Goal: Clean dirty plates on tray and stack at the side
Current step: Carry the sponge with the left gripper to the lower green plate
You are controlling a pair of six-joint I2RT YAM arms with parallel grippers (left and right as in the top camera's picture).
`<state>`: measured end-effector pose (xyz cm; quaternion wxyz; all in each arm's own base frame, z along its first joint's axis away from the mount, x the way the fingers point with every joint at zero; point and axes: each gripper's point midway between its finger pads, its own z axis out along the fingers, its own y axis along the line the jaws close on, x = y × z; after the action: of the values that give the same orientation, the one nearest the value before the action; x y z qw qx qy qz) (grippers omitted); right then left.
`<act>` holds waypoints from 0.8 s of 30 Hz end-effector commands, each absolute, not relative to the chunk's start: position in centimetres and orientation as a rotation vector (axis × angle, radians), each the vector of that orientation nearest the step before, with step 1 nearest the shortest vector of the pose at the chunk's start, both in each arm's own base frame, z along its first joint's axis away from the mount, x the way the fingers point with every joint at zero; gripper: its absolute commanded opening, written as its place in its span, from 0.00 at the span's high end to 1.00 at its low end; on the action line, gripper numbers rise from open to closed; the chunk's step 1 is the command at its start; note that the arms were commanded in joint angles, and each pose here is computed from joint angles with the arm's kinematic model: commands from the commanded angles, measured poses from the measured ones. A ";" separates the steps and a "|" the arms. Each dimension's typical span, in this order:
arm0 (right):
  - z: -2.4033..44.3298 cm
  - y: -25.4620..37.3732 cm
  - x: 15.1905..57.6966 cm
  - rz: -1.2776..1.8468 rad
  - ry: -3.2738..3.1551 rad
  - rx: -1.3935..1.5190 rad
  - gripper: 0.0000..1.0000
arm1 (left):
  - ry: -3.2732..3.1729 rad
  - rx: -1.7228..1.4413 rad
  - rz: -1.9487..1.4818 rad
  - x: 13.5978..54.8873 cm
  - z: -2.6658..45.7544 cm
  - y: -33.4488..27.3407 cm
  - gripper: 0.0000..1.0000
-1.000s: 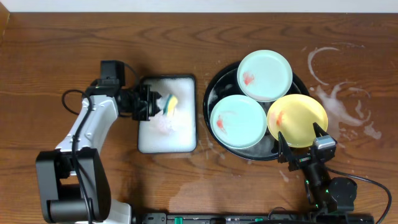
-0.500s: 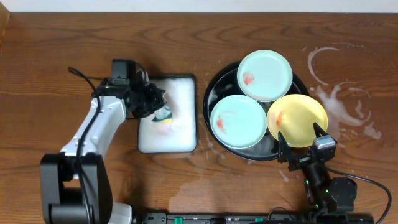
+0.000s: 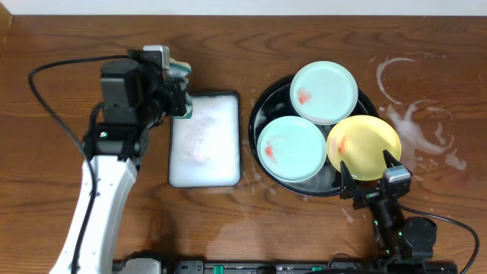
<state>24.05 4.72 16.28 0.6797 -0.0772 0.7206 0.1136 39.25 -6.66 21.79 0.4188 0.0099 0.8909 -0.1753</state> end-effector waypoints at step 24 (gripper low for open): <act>16.2 4.6 24.0 0.264 1.621 -0.161 0.01 | 2.435 0.051 -0.436 38.2 11.5 -6.9 0.93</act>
<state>24.05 4.72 16.28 0.6797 -0.0772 0.7206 0.1136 39.13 -6.74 17.69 0.4028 0.0202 0.8999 -0.1661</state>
